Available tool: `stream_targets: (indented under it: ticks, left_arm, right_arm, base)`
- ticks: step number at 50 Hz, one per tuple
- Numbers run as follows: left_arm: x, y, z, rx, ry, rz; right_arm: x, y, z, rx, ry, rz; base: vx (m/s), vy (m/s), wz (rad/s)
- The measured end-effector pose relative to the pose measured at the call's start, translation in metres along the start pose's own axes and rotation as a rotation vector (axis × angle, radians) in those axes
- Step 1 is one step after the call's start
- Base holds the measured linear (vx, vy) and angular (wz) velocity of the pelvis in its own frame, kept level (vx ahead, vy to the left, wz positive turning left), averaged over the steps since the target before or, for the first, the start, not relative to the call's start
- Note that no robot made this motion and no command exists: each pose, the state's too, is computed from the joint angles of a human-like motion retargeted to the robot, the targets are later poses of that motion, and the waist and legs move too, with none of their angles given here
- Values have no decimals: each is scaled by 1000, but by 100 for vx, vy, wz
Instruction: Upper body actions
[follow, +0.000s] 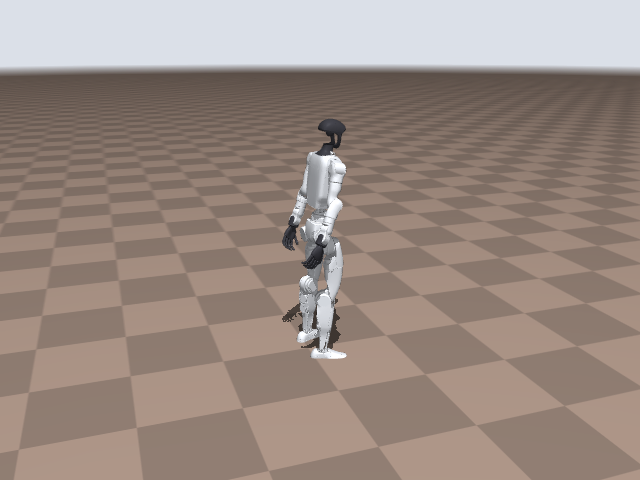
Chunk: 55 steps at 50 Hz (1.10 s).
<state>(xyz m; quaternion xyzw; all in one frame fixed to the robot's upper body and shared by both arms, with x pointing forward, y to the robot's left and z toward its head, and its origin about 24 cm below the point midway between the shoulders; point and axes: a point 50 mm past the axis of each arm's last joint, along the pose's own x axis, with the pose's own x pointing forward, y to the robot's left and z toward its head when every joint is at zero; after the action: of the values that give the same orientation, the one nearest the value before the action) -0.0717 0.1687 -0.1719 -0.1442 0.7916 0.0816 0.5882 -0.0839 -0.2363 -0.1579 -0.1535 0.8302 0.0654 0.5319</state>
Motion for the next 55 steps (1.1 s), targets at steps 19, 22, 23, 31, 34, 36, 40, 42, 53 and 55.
stream_targets:
  ticks: [19,22,23,31,34,36,40,42,53,55]
  left_arm:
    - [-24,15,88,123,-270,2]
    - [-36,12,119,187,-345,23]
    - [-40,10,128,209,-364,31]
    - [-67,-9,180,362,-484,80]
    - [-77,-19,195,396,-526,74]
    - [-85,-26,207,415,-560,76]
    - [-115,-46,242,478,-675,87]
    - [-144,-56,269,534,-769,106]
    - [-272,-87,342,652,-1142,238]
    - [-278,-91,344,622,-1177,238]
  right_arm:
    - [-50,-33,141,-286,-481,-118]
    - [-71,-38,172,-348,-572,-142]
    - [-78,-39,181,-365,-596,-148]
    - [-116,-29,228,-428,-751,-173]
    - [-127,-26,240,-421,-796,-160]
    - [-136,-26,248,-420,-826,-160]
    - [-167,-40,270,-412,-924,-216]
    - [-195,-55,285,-424,-1001,-284]
    - [-316,-93,325,-423,-1293,-503]
    - [-320,-92,326,-407,-1307,-494]
  base:
    - [0,2,-2]
    - [-9,0,-6]
    - [-8,1,-4]
    - [-1,0,0]
    - [0,0,0]
    - [-13,-1,5]
    - [-26,-7,30]
    - [-40,-10,46]
    - [-26,-4,-6]
    - [-13,2,-8]
